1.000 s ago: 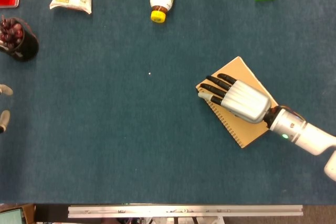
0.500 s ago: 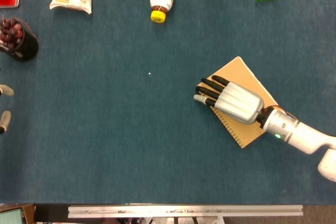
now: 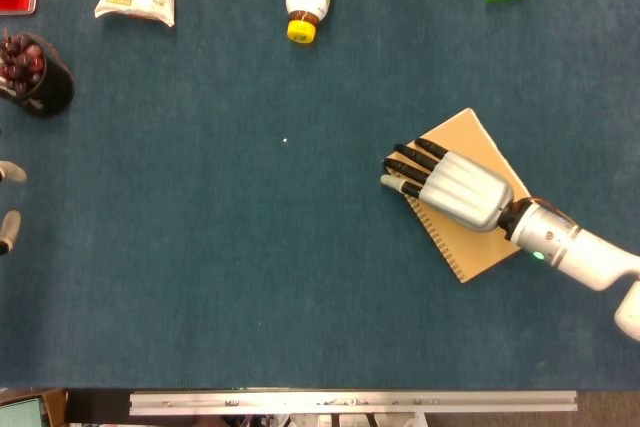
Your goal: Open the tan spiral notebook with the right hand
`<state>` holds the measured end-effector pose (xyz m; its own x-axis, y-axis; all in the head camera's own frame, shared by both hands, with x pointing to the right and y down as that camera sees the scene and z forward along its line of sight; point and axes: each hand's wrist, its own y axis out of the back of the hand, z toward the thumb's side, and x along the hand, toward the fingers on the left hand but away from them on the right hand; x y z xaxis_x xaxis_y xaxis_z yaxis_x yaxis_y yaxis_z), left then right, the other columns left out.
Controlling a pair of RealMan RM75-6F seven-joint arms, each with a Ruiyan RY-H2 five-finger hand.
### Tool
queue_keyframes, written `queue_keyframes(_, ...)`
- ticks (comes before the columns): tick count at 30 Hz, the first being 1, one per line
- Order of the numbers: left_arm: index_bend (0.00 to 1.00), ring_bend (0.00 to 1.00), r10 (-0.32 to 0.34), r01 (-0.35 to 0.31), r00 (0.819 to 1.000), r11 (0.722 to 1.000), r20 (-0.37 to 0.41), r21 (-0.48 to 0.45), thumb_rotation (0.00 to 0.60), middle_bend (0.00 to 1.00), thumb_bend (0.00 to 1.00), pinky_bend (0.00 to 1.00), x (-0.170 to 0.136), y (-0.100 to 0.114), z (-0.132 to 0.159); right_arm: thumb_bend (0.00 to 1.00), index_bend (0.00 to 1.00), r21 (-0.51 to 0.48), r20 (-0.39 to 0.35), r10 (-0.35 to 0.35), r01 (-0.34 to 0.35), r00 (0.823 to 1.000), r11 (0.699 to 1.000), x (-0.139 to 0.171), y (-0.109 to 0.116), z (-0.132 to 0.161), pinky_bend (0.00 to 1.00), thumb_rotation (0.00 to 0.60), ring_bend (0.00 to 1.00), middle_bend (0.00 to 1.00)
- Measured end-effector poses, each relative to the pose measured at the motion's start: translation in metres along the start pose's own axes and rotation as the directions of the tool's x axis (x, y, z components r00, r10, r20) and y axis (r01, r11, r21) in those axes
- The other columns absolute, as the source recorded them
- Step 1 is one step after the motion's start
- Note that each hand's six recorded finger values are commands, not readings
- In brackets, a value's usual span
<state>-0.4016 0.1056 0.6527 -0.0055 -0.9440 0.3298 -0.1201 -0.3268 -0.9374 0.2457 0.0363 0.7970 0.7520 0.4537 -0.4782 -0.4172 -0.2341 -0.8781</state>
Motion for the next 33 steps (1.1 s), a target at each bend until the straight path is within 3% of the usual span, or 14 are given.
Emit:
queue_keyframes(18, 0.37, 0.16, -0.008, 0.008, 1.000, 1.000, 0.000, 0.006, 0.600, 0.11, 0.32, 0.26, 0.000, -0.003, 0.001, 1.00, 0.17, 0.081, 0.025, 0.030, -0.031, 0.999, 0.996, 0.026, 0.024, -0.017, 0.16, 0.600, 0.07, 0.15)
queue_keyframes(33, 0.37, 0.16, -0.007, 0.007, 1.000, 1.000, -0.007, -0.005, 0.600, 0.11, 0.32, 0.26, 0.001, -0.002, -0.001, 1.00, 0.17, 0.047, -0.005, 0.024, -0.023, 1.000, 0.999, 0.006, 0.016, 0.000, 0.16, 0.600, 0.07, 0.15)
